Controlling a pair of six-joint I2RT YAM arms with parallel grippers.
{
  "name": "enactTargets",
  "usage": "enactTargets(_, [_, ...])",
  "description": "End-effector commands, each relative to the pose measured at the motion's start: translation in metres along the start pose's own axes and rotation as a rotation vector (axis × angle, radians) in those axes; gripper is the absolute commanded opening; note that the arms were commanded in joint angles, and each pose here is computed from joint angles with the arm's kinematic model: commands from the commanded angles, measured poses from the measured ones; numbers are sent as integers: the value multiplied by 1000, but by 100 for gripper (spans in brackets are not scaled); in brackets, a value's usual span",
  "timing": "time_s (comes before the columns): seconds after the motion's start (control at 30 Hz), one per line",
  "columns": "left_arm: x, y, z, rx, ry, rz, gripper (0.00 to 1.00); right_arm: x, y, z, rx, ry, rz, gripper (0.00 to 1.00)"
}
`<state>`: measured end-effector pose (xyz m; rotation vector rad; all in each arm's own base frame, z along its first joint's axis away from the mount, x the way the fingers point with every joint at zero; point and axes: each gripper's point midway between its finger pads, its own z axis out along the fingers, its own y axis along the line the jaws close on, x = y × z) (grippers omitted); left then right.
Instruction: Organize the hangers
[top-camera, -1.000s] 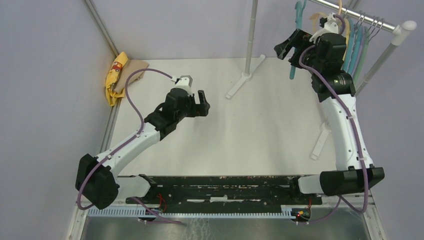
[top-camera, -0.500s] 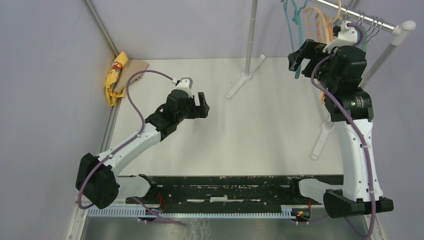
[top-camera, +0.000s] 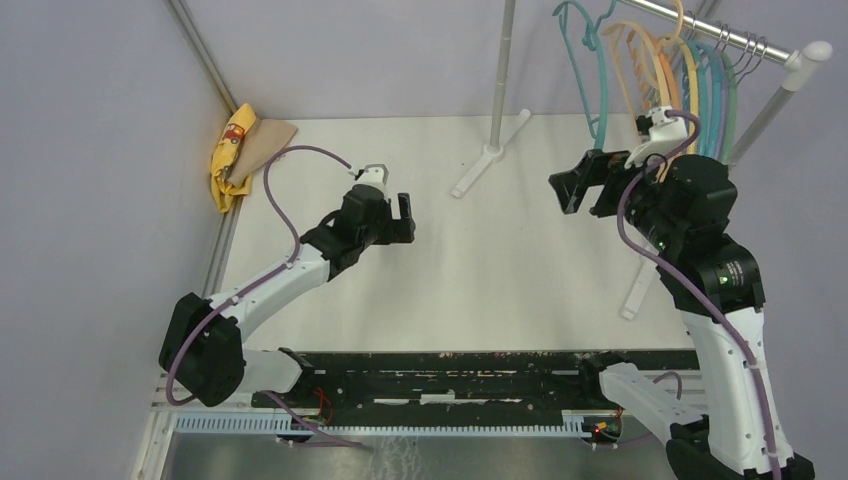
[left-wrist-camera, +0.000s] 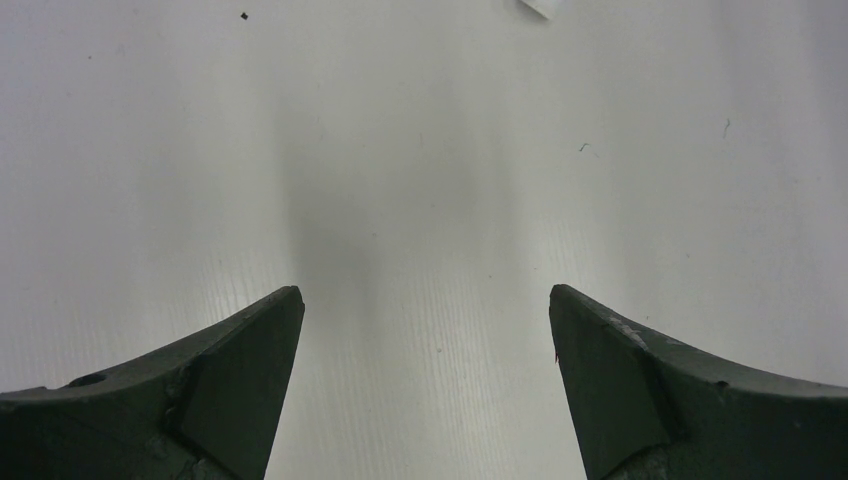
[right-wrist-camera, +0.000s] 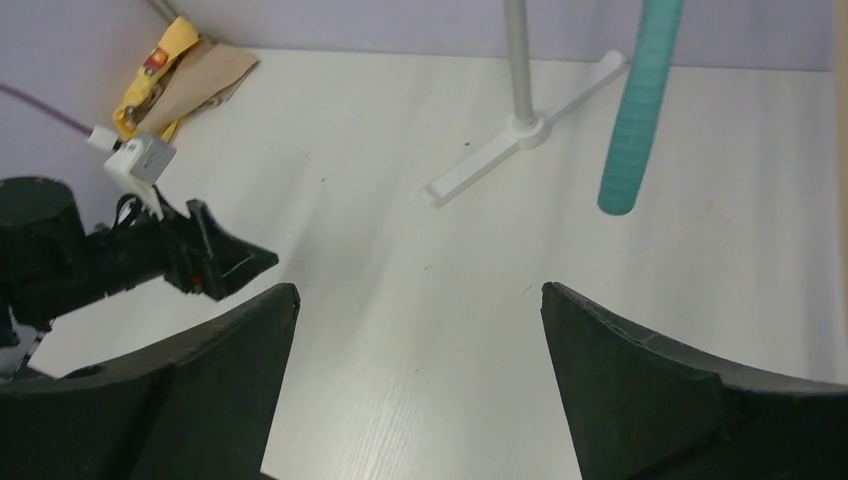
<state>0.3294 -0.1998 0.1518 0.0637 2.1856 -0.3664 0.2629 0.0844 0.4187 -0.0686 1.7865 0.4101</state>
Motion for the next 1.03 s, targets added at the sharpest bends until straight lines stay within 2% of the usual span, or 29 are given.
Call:
enactTargets(0.0, [0,5,3,-25,-8,28,99,27,21,2,-84,71,-51,100])
enactTargets(0.2, [3,7,8,-34,0,37,99,64,65,32,-211,186,-104,100])
enactTargets(0.43, [17,11,17,-47,26,45,99,158,116,86,-319,383,-231,100])
enactTargets(0.6, [25,11,20,-22,22,60,99,201,94,107,-216,424,-241,100])
enactTargets(0.73, [32,13,23,-18,27,69,99,220,70,113,-98,420,-244,100])
enactTargets(1.0, [31,9,25,5,14,71,99,245,47,116,3,461,-261,100])
